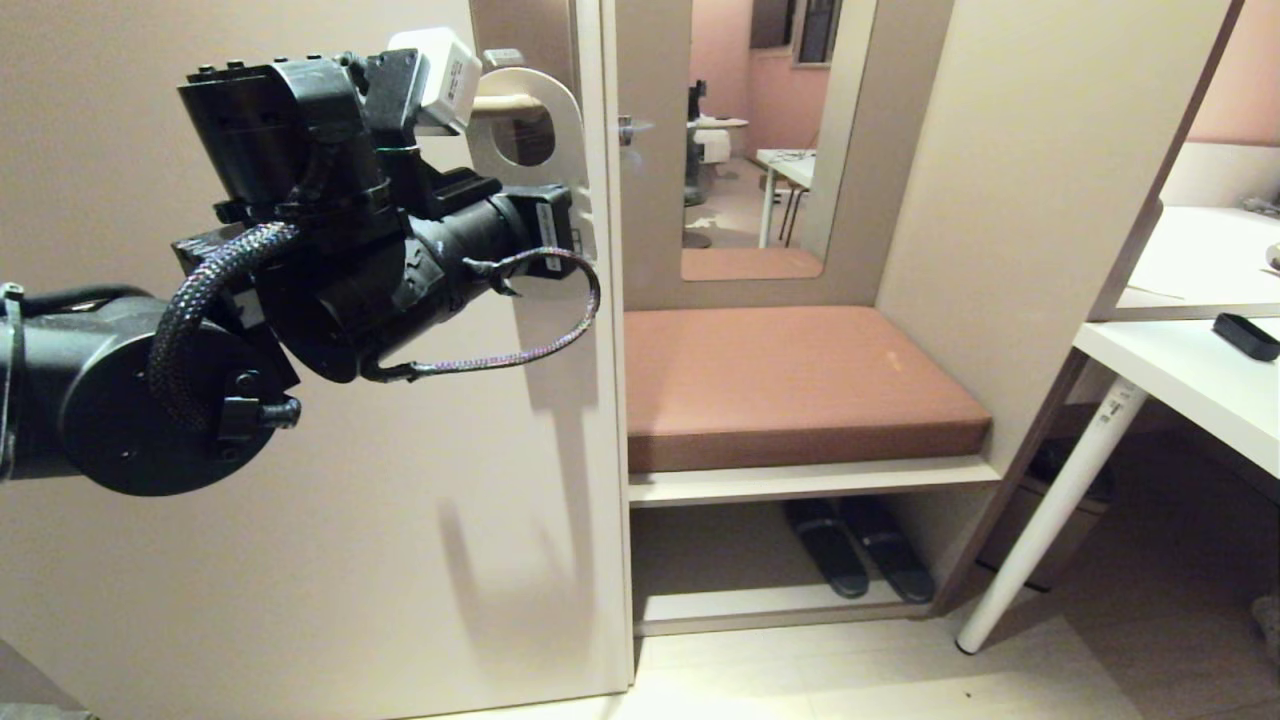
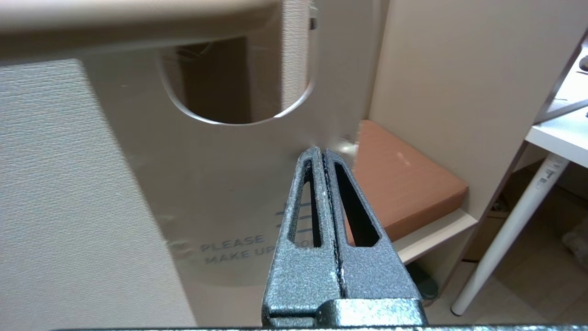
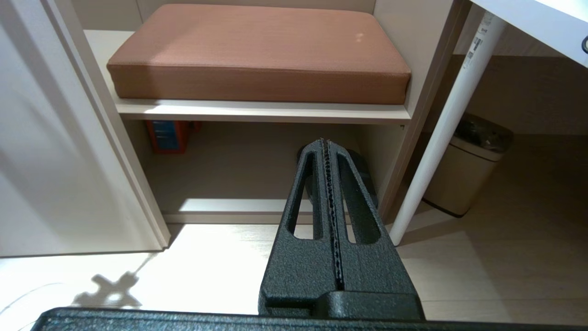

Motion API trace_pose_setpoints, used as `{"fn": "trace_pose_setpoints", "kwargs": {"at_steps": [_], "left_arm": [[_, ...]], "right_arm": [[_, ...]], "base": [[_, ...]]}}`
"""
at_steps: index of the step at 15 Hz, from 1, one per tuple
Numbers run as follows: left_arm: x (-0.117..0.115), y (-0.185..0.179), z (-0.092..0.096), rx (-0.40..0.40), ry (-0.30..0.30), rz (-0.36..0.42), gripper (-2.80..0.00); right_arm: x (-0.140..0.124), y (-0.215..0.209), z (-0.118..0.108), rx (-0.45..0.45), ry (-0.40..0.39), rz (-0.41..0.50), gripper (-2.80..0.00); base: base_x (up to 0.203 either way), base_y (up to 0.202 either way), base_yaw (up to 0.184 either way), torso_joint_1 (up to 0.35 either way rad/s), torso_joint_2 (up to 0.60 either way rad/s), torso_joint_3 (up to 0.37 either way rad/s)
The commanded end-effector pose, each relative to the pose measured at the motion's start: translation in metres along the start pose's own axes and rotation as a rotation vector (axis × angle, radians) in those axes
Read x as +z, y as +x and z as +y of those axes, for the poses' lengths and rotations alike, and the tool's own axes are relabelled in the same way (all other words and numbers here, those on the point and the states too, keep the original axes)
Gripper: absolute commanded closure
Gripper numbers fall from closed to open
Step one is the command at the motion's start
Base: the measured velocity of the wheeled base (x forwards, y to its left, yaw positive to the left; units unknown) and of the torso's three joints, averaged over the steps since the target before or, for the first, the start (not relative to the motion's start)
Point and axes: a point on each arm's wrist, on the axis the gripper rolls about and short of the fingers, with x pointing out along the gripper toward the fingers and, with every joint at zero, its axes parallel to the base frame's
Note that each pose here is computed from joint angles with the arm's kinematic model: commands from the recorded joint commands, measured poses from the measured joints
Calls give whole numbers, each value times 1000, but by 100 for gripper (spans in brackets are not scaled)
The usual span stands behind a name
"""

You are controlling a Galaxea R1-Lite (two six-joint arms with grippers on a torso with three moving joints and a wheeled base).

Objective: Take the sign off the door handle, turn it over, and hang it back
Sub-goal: Hang the sign back with the other side facing out

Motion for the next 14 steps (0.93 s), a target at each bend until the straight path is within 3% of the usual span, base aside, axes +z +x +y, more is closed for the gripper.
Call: {"fn": "trace_pose_setpoints", "kwargs": {"at_steps": [1, 8, 14], "left_arm": [[0, 0, -2, -4, 0, -1, 0], [-5, 3, -3, -4, 3, 9, 0], [-5, 8, -4, 12, 11, -45, 0]], "right_arm": [[0, 0, 0, 0, 0, 0, 0], [0, 0, 0, 0, 0, 2, 0], [0, 0, 0, 0, 0, 0, 0]], "base": [[0, 0, 0, 0, 0, 0], [0, 0, 0, 0, 0, 0], [0, 0, 0, 0, 0, 0]]}}
